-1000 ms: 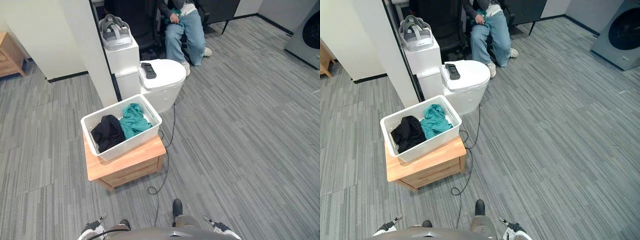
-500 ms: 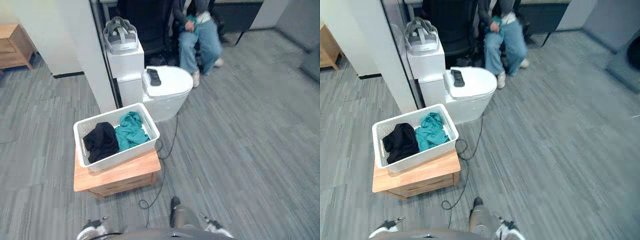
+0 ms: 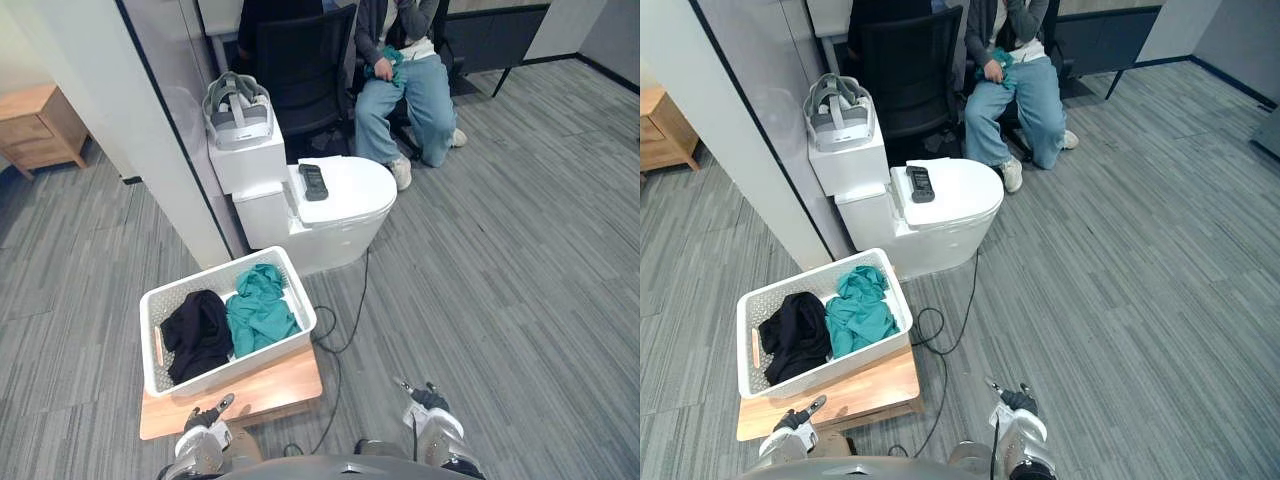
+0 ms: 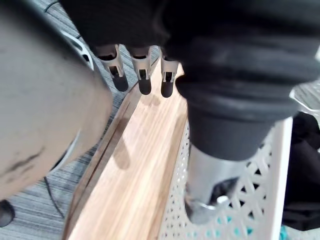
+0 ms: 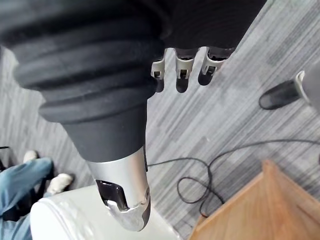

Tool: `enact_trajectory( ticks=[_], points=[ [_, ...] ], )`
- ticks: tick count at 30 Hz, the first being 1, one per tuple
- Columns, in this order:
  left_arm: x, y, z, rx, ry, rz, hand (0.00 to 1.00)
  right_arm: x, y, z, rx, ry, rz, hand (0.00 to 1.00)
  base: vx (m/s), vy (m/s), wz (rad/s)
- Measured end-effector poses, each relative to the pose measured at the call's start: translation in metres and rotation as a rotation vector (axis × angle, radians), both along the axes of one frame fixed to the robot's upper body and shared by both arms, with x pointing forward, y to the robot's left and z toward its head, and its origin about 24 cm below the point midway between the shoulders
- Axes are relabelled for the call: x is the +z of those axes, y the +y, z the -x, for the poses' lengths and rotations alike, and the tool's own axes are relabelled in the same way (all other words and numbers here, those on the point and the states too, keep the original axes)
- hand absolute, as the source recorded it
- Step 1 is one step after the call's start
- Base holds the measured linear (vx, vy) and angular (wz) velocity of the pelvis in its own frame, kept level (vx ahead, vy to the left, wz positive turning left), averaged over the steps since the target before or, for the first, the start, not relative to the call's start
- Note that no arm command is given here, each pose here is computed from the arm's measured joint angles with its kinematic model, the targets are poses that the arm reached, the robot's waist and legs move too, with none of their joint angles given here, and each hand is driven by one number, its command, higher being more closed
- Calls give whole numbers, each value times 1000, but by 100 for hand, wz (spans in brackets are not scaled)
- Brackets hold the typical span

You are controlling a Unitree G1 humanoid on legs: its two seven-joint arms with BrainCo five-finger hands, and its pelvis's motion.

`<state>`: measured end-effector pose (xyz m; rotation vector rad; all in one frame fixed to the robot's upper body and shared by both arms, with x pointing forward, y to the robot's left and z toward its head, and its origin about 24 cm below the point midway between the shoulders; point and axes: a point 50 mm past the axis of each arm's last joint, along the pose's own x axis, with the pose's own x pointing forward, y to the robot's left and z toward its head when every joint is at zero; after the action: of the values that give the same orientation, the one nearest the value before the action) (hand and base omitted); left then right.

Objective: Pick up the laundry basket with both hands and put the clothes into the washing machine.

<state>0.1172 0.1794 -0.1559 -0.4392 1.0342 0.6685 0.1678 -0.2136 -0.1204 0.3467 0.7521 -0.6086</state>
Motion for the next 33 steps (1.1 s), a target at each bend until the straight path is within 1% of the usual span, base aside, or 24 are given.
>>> enact_trajectory(
  ticks=[3, 5, 6, 9, 12, 14, 19, 22, 25, 27, 31, 33],
  points=[
    [5, 11, -7, 12, -21, -48, 0, 17, 9, -19, -22, -114, 5, 0, 17, 239, -12],
    [4, 19, -2, 19, -2, -75, 0, 30, 10, -28, -10, -173, 35, 0, 29, 185, -39],
    [3, 24, 4, 23, 14, -86, 0, 41, 7, -34, -15, -233, 59, 0, 13, 135, -43],
    [5, 36, 6, 19, 22, -124, 0, 62, 0, -47, 5, -330, 125, 0, 6, 82, -39],
    [9, 40, 1, 1, 12, -161, 0, 73, -9, -48, 5, -365, 192, 0, 7, 9, -10],
    [15, 42, -10, -13, -36, -182, 0, 87, -18, -51, 14, -400, 273, 0, 0, 0, 0],
    [24, 49, -17, -7, -98, -217, 0, 103, -27, -49, 52, -439, 376, 0, 1, -1, 1],
    [25, 55, -10, 2, -95, -235, 0, 113, -23, -48, 81, -484, 396, 0, -2, -3, 7],
    [25, 61, 0, 12, -80, -252, 0, 120, -16, -47, 153, -510, 428, 0, -9, 1, 20],
    [25, 71, 10, 55, -62, -269, 0, 127, -5, -50, 221, -545, 446, 0, -27, -9, 10],
    [26, 85, 22, 102, -35, -296, 0, 139, 5, -55, 271, -596, 480, 0, -34, -14, 6],
    [28, 97, 33, 133, -13, -319, 0, 143, 7, -56, 298, -606, 517, 0, 0, 0, 0]
  ],
)
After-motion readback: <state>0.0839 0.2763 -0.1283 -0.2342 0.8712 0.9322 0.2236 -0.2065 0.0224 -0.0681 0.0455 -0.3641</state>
